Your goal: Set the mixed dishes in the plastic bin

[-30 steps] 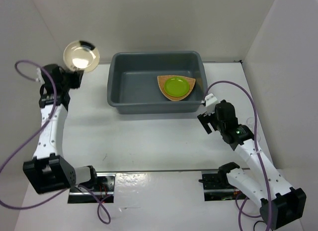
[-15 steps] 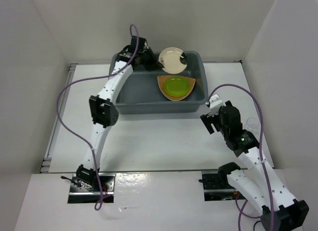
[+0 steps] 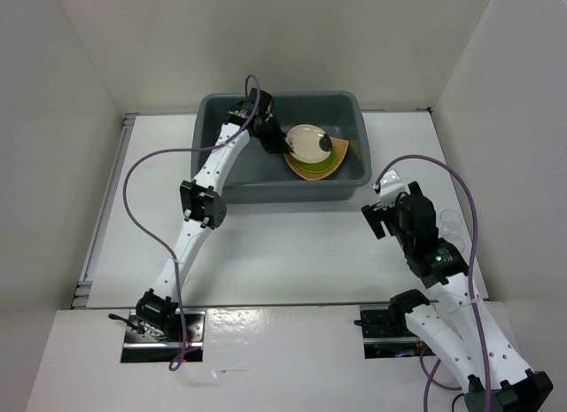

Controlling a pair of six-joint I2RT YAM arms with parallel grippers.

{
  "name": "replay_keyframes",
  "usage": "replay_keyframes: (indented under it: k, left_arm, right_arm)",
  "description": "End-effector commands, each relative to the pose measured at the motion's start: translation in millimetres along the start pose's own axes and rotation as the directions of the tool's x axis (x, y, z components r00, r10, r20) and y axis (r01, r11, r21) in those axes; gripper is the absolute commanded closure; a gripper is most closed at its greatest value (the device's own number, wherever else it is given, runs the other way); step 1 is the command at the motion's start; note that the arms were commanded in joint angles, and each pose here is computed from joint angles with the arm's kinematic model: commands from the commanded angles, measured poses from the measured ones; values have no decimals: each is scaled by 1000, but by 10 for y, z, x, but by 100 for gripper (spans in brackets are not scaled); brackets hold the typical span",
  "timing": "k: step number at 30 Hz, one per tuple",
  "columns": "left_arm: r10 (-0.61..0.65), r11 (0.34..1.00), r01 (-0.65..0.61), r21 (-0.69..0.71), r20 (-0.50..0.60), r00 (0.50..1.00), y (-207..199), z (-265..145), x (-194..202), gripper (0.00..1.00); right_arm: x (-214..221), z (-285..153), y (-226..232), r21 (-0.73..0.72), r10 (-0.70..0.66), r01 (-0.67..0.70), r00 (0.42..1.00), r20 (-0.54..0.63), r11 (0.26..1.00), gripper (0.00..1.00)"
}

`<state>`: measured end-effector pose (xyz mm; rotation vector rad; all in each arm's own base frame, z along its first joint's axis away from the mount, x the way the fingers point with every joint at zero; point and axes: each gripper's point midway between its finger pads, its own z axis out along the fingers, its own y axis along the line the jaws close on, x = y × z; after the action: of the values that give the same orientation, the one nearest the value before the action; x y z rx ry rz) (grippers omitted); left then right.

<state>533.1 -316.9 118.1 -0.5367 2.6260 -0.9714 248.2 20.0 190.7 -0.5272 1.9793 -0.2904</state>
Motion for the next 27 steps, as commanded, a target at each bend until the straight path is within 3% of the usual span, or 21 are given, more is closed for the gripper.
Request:
replay_keyframes:
  k: [1,8,11,12,13,16,18,22,25,27]
  left_arm:
    - [0,1000,-1,-25,-45,999,150,91,85,100]
    - [-1,1000,0,-2,-102,995,181,253,208,96]
    - [-2,999,7,33,-125,992,132,280,236,74]
    - [-2,999,7,33,-125,992,132,280,236,62]
    - [2,999,4,46,-128,992,106,277,237,40]
    - [22,998,-16,68,-87,996,-58,93,169,22]
    - [65,994,-62,96,-33,997,-245,-144,96,12]
    - [172,972,-191,137,143,975,-728,-944,-67,9]
    - [254,958,-281,54,289,923,-814,-1654,-179,6]
    - [302,953,-285,-101,358,883,-612,-1995,-240,4]
  right_arm:
    - [-79,17,-53,34,16,-17,999,37,999,2]
    - [-44,30,-36,31,14,-15,1000,28,999,2]
    - [-44,30,-36,31,14,-15,1000,28,999,2]
    - [-25,44,-42,36,12,-12,1000,17,999,2]
    - [-25,44,-42,36,11,-12,1000,17,999,2]
    - [-39,45,-66,49,14,-15,1000,21,999,2]
    - [-31,42,-88,62,14,-15,1000,17,998,2]
    - [12,75,-189,138,64,-61,998,-12,989,2]
    - [-16,101,-498,280,93,-73,994,-58,957,2]
    - [-104,130,-638,249,55,-26,993,-109,968,2]
